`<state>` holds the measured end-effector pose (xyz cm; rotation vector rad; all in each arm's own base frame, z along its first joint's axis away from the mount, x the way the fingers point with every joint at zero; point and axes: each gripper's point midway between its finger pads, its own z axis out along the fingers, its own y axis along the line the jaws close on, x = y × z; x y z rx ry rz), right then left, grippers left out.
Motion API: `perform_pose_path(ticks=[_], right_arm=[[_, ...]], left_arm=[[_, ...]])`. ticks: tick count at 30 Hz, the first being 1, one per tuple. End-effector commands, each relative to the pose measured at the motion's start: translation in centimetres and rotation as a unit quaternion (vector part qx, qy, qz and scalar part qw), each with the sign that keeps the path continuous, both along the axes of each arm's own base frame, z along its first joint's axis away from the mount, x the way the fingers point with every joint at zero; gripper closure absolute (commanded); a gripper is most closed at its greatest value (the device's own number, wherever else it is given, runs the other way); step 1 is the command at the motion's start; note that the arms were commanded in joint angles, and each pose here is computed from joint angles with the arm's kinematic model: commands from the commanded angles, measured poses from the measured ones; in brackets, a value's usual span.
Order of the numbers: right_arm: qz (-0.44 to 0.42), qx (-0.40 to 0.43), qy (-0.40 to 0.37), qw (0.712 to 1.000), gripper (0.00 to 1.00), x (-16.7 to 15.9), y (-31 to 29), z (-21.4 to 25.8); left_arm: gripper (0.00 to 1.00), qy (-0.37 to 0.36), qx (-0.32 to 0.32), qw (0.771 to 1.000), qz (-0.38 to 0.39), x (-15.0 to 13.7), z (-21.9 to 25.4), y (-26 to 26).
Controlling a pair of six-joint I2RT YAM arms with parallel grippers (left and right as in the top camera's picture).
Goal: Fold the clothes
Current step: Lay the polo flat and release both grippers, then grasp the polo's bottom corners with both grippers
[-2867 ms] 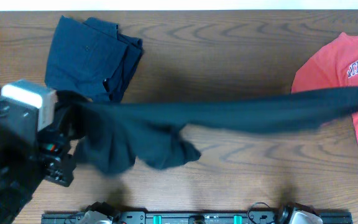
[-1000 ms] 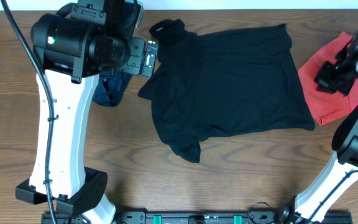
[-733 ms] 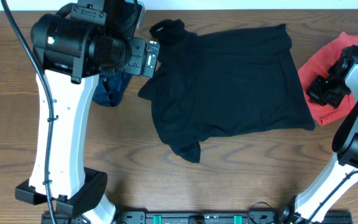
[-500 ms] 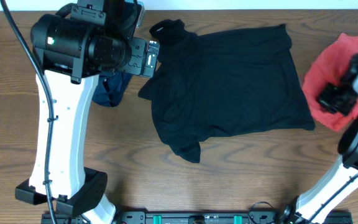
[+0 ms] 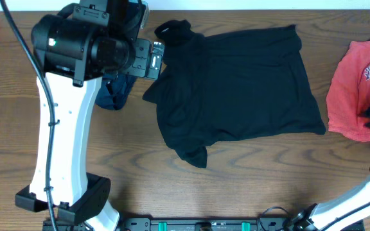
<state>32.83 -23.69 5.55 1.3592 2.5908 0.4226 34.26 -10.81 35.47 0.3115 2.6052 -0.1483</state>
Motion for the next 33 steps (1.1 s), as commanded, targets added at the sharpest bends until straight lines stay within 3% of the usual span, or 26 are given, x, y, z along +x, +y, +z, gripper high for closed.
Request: perform_pose_path(ticks=[1, 5, 9, 14, 20, 33], right_arm=[[0.049, -0.016, -0.120, 0.991, 0.66, 2.7, 2.1, 8.0], [0.083, -0.041, -0.118, 0.989, 0.57, 3.0, 4.9, 10.3], [0.119, -0.046, -0.064, 0.990, 0.56, 2.7, 7.8, 8.8], [0.154, -0.035, -0.007, 0.987, 0.56, 1.3, 10.8, 6.0], [0.158, -0.015, 0.024, 0.987, 0.55, -0.4, 12.1, 3.0], [0.159, 0.007, 0.034, 0.987, 0.57, -1.5, 13.1, 1.4]], left_arm=[[0.02, 0.001, 0.007, 1.000, 0.017, -3.1, 1.4, 1.9], [0.02, 0.015, -0.009, 0.999, 0.043, -3.6, 1.0, 2.1], [0.02, 0.113, -0.026, 0.993, 0.036, -4.6, -3.5, 0.8], [0.01, 0.270, -0.070, 0.960, 0.010, -7.5, -11.0, -2.2], [0.02, 0.371, -0.102, 0.923, -0.011, -10.6, -20.3, -5.7], [0.03, 0.371, -0.116, 0.919, 0.056, -12.7, -32.6, -6.3]])
